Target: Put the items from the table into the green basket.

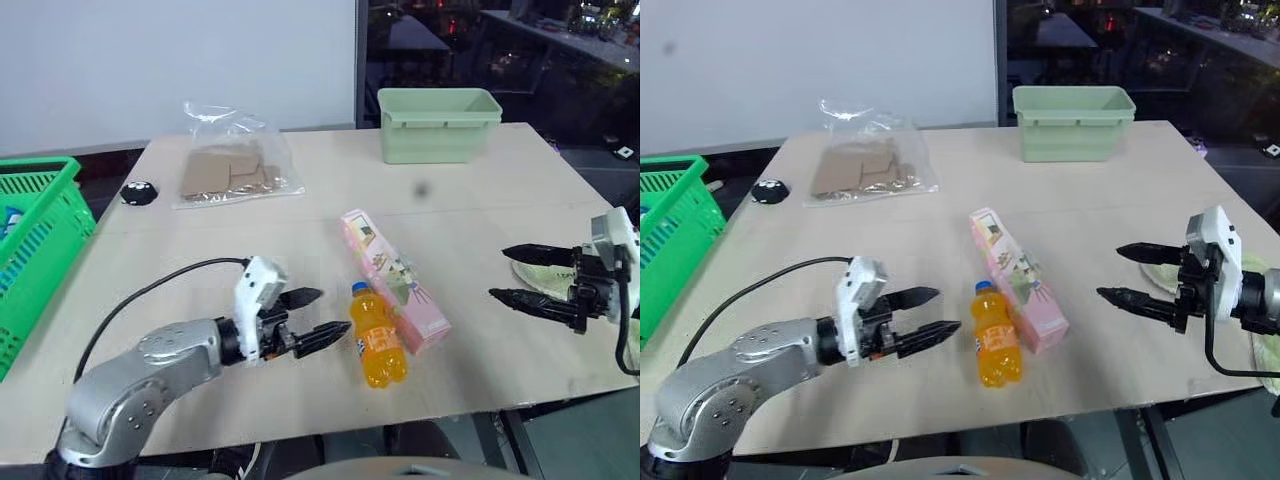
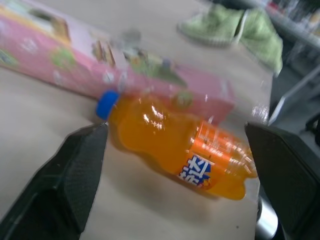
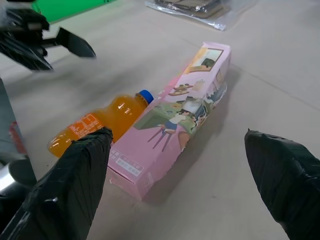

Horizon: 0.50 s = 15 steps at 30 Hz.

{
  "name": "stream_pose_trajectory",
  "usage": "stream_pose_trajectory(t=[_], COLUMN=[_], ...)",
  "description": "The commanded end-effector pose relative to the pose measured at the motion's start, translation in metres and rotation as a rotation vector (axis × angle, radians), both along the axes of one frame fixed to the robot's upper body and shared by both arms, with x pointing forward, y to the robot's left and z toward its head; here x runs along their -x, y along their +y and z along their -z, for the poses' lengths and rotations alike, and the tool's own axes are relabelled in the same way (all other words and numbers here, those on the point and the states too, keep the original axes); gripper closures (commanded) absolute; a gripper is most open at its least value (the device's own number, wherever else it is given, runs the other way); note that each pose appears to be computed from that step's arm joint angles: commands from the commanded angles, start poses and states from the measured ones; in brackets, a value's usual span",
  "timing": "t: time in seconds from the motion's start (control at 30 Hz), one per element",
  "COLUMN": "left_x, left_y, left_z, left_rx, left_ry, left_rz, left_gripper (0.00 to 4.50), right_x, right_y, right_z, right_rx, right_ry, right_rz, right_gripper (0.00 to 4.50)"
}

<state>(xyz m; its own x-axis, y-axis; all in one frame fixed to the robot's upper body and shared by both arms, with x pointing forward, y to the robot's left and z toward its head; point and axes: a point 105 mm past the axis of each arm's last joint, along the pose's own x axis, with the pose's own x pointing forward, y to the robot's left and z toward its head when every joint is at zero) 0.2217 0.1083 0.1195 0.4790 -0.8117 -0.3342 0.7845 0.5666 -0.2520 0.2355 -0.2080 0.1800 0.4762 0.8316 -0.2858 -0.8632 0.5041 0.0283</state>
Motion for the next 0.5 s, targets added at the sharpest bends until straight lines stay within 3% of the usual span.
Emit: stream_pose_trajectory(t=[0.03,0.33,0.5], left_x=[-0.003,-0.005,-0.007], left_y=[-0.009,0.024,0.057], left_z=[-0.007,-0.031,-0.057], left_rx=[-0.016,-0.091,-0.13], left_ry=[-0.035,-0.221,-0.34], left_rz=[0.015,0.067,0.063], left_gripper=[0.0,0.0,0.0], right_x=[0.005,0.01,0.023], right_y=[0.002,0.015,0.036], right_z=[-0.015,-0.007,0.026], right_rx=[0.014,0.004,0.097], right_ry=[-0.073,-0.034,0.034], right_rz=[-0.012,-0.075,-0.233], right_gripper=[0.02,0.02,0.02])
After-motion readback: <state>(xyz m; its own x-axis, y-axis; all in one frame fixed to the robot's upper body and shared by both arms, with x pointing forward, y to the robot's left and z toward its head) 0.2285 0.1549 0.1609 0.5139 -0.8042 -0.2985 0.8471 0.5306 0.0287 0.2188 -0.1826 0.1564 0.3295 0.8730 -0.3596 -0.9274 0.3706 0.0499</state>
